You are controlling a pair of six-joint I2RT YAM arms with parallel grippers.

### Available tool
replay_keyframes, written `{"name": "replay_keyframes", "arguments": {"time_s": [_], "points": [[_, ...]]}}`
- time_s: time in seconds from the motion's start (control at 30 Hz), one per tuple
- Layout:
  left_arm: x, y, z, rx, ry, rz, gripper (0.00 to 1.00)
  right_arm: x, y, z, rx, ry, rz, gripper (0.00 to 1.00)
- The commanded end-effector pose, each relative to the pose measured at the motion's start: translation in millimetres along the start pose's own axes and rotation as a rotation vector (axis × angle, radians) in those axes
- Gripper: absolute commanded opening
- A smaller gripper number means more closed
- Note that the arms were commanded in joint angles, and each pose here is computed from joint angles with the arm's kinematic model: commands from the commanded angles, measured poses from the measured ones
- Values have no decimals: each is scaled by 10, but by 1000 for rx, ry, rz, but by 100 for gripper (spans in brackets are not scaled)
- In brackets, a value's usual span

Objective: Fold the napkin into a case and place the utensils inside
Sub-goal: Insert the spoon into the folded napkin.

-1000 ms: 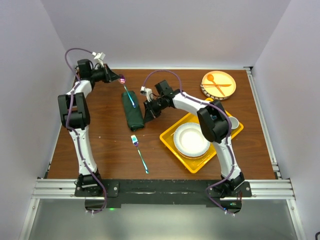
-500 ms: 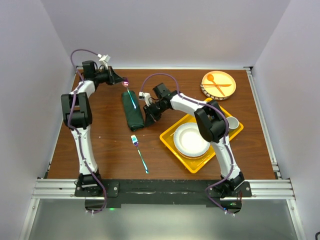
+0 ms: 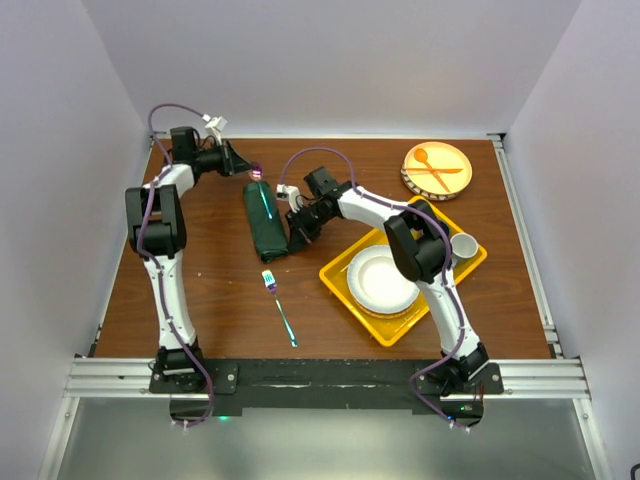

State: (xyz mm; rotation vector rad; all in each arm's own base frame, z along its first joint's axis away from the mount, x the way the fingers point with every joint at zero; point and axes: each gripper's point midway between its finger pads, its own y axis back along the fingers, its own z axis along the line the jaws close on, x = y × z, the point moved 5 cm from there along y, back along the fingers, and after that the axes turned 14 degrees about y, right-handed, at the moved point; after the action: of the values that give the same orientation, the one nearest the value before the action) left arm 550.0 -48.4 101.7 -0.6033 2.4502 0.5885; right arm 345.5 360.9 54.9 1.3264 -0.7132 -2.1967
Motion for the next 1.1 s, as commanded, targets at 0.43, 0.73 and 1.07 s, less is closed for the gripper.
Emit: {"name": "replay_keyframes", "arguments": {"time_s": [0.43,0.73,1.07], "points": [[255,-38,-314,82,-38,64,0,-200,39,-11,23,41,-40,6],[394,-7,-332,70,-36,107,0,-184,19,-11,20,39,-39,6],[479,18,-327,50,-51,120,0,-247,66,52,-12,67,-56,8]]}}
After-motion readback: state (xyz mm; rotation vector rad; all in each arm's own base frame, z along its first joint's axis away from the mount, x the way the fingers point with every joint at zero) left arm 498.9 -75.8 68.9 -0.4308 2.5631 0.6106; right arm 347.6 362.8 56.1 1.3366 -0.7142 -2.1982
